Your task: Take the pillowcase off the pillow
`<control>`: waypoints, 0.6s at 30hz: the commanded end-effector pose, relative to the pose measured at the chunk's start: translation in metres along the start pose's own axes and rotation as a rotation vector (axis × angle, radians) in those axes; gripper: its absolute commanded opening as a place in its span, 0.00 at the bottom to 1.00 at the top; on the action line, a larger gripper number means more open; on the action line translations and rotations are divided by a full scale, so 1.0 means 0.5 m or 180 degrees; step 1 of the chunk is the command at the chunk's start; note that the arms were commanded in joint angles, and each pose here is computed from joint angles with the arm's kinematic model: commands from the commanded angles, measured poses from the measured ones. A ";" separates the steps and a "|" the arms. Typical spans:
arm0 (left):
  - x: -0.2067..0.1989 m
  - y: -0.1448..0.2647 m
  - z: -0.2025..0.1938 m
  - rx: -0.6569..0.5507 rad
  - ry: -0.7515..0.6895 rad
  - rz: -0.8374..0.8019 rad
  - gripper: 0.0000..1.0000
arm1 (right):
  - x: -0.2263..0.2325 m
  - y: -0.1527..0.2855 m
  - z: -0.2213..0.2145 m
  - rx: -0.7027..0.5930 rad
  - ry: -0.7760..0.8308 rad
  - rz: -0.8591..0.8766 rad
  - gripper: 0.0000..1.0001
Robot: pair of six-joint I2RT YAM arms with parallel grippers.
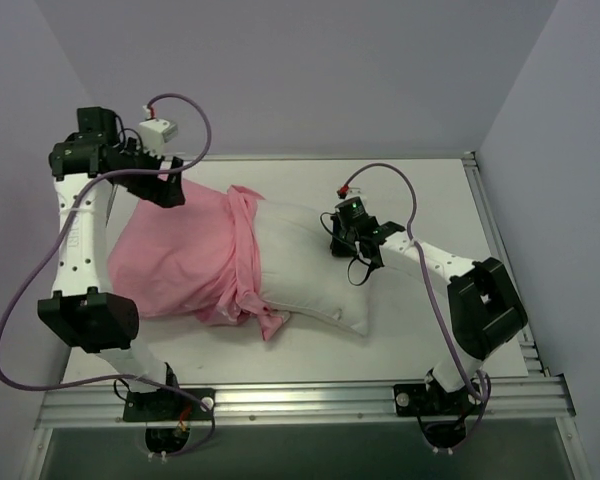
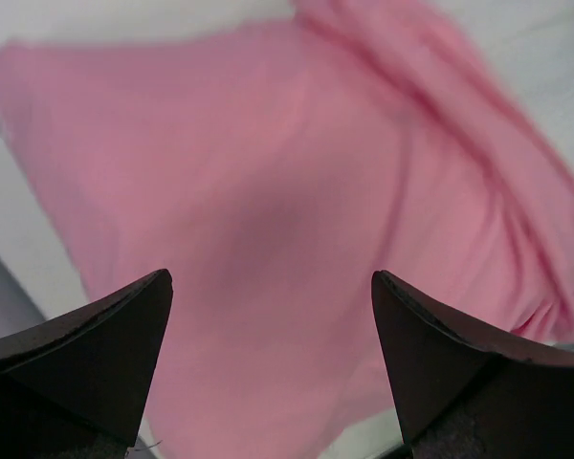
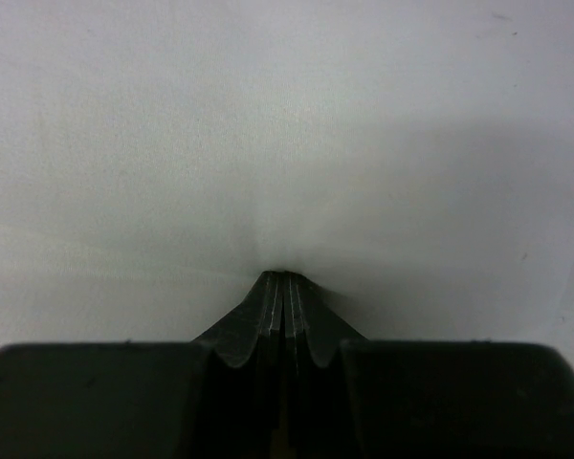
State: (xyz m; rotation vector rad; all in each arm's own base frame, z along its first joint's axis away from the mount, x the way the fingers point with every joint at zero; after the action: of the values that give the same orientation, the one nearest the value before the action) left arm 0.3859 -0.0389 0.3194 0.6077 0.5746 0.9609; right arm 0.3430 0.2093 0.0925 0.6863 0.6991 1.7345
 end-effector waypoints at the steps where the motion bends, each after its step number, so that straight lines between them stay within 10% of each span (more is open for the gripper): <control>1: 0.058 0.145 -0.235 0.0919 0.0498 0.0571 0.94 | -0.062 0.003 -0.189 0.1099 0.0184 -0.0300 0.00; 9: 0.088 0.258 -0.520 0.1551 0.0949 0.0658 0.94 | -0.062 -0.009 -0.195 0.1122 0.0235 -0.0273 0.00; 18: 0.151 0.207 -0.592 0.1349 0.1143 0.0738 0.93 | -0.061 -0.009 -0.185 0.1120 0.0290 -0.0275 0.00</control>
State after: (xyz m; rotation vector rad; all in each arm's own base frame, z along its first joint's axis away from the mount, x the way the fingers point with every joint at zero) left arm 0.1602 0.1502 0.1751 0.9379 1.0623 1.2792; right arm 0.3465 0.2137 0.0905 0.6823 0.6961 1.7604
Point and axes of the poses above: each gripper's point midway between its finger pads, its own y axis back along the fingers, its own x axis along the line the jaws close on, z = x × y, the point moved 2 cm from there along y, back along the fingers, and after that the axes turned 10 degrees about y, right-handed, at the moved point
